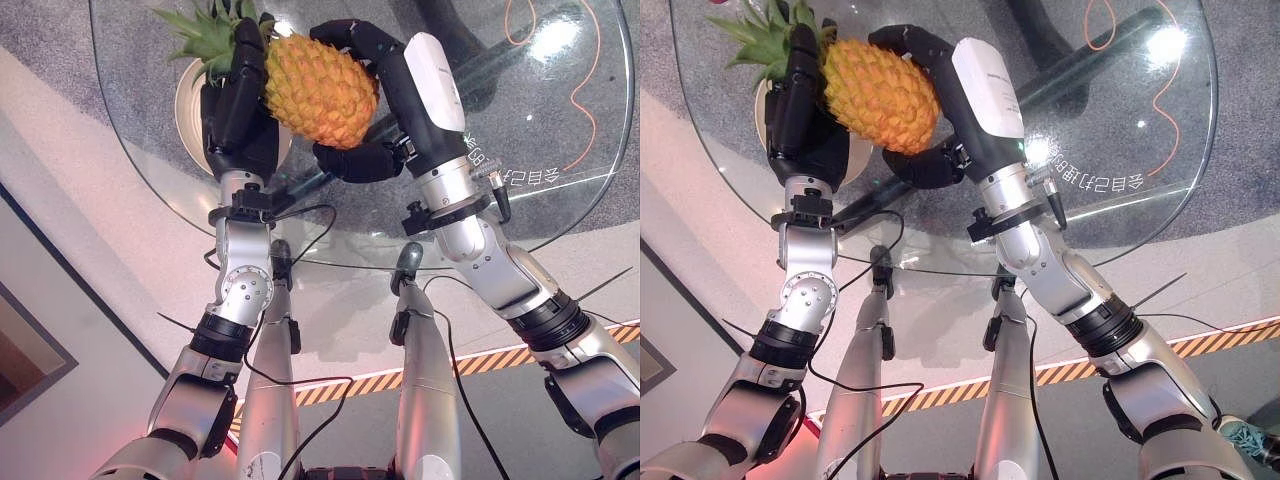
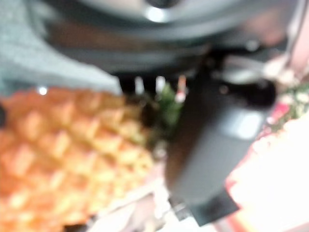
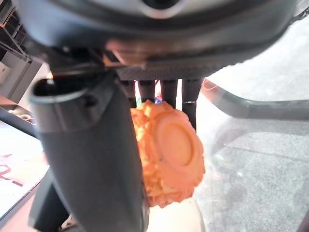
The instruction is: Pick up the fruit to the plate
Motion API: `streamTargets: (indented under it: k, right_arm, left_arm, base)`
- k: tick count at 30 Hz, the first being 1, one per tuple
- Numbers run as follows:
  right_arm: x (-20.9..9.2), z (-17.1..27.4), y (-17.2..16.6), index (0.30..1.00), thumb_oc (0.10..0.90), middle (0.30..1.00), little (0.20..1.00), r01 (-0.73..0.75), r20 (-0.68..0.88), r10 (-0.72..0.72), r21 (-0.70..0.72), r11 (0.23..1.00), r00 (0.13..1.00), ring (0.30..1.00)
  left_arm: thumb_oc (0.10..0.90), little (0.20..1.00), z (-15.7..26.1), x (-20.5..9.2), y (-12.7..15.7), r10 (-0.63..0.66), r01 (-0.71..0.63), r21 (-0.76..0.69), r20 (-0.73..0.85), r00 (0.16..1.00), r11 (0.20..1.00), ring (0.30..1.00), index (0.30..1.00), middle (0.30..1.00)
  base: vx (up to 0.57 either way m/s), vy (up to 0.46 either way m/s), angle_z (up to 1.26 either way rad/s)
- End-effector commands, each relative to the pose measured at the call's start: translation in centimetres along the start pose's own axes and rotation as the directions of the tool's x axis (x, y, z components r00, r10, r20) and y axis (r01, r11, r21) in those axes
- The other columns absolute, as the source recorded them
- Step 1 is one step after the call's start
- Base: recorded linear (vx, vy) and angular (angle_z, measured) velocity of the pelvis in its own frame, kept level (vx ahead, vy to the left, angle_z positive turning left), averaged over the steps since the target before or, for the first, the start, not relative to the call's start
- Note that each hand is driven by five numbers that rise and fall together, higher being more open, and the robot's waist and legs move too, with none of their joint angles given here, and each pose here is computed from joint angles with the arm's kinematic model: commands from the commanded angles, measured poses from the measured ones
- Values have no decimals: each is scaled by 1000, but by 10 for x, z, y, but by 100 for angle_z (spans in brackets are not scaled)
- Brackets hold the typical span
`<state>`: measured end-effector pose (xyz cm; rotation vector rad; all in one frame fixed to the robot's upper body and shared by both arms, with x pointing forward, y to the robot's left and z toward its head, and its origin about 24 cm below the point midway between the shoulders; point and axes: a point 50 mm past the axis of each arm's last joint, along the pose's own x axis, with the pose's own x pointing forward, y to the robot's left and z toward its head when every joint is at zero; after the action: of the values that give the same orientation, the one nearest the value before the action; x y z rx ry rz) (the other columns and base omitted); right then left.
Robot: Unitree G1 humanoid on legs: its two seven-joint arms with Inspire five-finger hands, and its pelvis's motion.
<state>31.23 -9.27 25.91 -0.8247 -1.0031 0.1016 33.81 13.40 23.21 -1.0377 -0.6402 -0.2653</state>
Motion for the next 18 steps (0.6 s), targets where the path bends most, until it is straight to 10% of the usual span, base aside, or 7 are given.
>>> streamTargets:
  k: [1, 16, 18]
  right_arm:
    - [23, 73, -30, 300, 100, 300, 200, 126, 385, -148, 82, 989, 911, 300]
    - [23, 68, -33, 300, 100, 300, 200, 198, 340, -221, 102, 975, 914, 300]
    - [22, 67, -33, 764, 641, 764, 741, 213, 330, -238, 112, 971, 913, 764]
  left_arm:
    - [100, 200, 35, 16, -64, -314, 312, 41, 208, 926, 949, 300, 300, 300]
    - [100, 200, 37, 14, -65, -311, 308, 52, 244, 919, 950, 300, 300, 300]
    - [100, 200, 37, 14, -66, -310, 306, 55, 247, 918, 951, 300, 300, 300]
  base:
    - [0, 0, 0]
    - [0, 0, 0]
    - [0, 0, 0]
